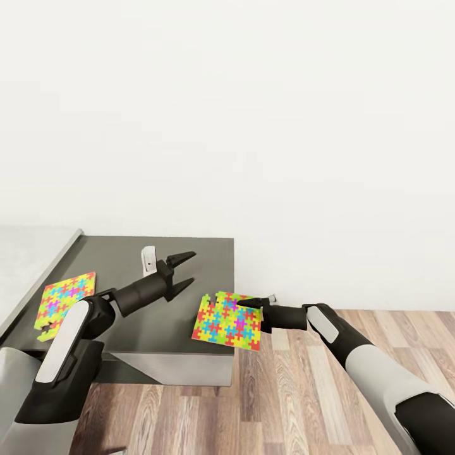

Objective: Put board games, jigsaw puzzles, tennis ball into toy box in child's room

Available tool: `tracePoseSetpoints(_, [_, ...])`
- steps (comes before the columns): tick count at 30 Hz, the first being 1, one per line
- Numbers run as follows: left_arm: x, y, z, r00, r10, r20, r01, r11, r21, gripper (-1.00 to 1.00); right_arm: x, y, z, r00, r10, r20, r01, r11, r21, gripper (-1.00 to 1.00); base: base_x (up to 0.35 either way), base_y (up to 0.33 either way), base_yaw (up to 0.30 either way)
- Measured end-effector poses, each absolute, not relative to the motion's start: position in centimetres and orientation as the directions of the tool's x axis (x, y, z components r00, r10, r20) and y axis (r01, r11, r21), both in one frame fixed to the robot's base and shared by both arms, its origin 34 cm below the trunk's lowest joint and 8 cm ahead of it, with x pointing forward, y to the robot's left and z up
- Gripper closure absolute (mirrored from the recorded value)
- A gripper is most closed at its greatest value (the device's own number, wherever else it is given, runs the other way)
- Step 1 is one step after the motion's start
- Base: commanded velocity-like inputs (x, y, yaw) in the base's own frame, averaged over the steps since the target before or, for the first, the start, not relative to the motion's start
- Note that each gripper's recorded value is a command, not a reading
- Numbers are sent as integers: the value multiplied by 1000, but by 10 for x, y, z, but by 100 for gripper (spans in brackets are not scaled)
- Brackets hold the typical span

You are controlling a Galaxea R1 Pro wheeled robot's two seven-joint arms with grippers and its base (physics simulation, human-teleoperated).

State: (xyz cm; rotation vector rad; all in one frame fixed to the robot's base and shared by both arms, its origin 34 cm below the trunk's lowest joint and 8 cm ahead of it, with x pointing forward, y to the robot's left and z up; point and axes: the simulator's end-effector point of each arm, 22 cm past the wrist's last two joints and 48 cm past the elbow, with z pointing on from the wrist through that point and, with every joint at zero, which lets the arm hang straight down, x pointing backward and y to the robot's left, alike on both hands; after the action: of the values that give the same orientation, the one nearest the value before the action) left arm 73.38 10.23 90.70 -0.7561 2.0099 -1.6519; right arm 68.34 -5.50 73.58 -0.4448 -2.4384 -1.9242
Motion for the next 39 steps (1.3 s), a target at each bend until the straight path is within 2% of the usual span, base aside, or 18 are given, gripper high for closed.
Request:
tracePoseSetpoints(20, [734,102,907,-760,-650,14,-140,142,-980,-100,684,-55,736,-959,220,177,223,206,953,-100,0,0,20])
tracePoseSetpoints(21, [734,102,907,-760,-650,14,-140,142,-980,-100,684,-55,736,-959,221,177,224,206,953,100,0,0,3])
tracePoseSetpoints(27, [734,102,907,-760,-650,14,-140,142,-980,-100,686,-56,740,-952,235,195,239,174,955,100,0,0,1])
tracePoseSetpoints(39, [734,102,907,-760,-650,13,-139,142,-980,-100,687,-63,736,-953,241,184,233,194,953,100,0,0,0])
